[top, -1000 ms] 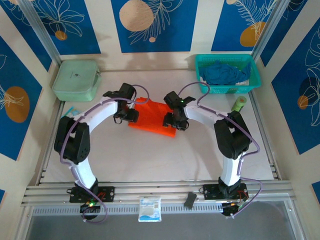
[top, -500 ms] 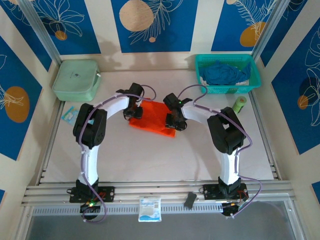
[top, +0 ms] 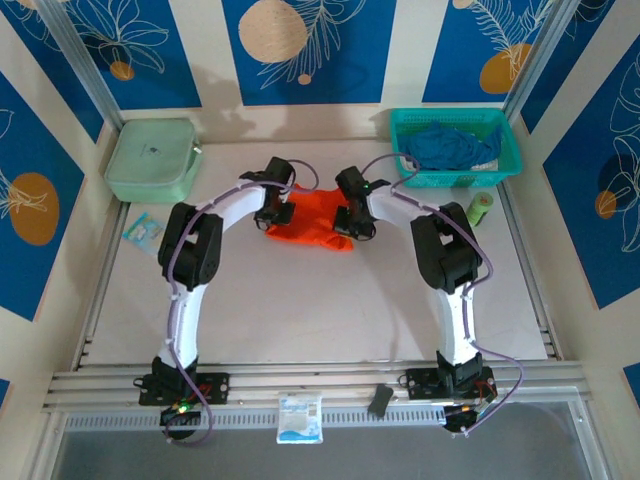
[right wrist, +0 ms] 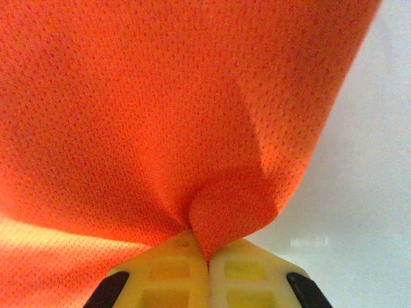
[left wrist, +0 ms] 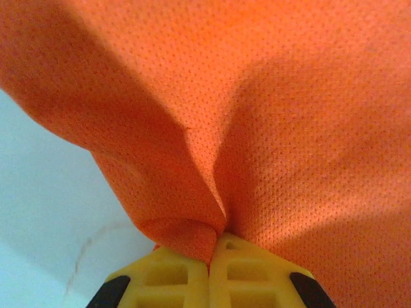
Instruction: Fold and stack the t-shirts
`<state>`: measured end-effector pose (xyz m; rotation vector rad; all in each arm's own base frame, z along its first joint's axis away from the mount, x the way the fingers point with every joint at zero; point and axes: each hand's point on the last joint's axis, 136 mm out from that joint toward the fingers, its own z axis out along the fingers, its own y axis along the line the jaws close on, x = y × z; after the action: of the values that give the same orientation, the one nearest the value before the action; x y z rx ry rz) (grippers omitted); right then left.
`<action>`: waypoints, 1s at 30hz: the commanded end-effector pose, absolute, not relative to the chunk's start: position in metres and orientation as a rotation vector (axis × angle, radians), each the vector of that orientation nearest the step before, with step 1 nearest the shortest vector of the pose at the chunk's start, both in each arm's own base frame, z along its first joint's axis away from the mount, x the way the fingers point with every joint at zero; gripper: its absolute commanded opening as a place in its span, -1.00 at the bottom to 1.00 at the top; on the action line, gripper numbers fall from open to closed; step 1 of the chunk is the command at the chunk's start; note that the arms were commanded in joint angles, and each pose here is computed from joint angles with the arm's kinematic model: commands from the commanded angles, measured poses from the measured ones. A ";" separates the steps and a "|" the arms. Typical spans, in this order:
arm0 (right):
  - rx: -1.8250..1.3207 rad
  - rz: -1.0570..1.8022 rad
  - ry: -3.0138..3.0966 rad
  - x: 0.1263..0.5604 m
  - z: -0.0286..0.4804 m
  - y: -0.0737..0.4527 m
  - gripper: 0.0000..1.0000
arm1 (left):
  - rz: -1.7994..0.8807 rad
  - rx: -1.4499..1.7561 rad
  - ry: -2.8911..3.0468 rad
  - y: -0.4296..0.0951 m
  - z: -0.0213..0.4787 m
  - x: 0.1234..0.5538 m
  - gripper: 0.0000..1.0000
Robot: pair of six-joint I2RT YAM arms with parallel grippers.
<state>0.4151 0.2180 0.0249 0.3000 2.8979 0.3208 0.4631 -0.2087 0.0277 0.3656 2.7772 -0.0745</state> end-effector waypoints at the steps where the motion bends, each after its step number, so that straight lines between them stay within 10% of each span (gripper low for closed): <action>1: 0.251 0.257 2.924 0.439 0.006 0.202 -1.00 | 0.052 0.415 2.912 -0.191 -0.017 0.454 -1.00; 13: 0.191 0.347 2.826 0.547 0.006 0.203 -1.00 | 0.010 0.367 2.847 -0.181 -0.009 0.544 -1.00; 27: 0.310 0.543 2.821 0.577 -0.006 0.196 -0.99 | 0.017 0.428 2.690 -0.181 0.002 0.589 -0.66; 30: 0.281 0.546 2.807 0.578 0.000 0.198 -0.48 | 0.021 0.429 2.682 -0.180 0.005 0.590 -0.26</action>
<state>0.5968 0.2063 0.0298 0.2490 2.6987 0.5797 0.5977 -0.1948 0.0354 0.4168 2.6066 -0.0145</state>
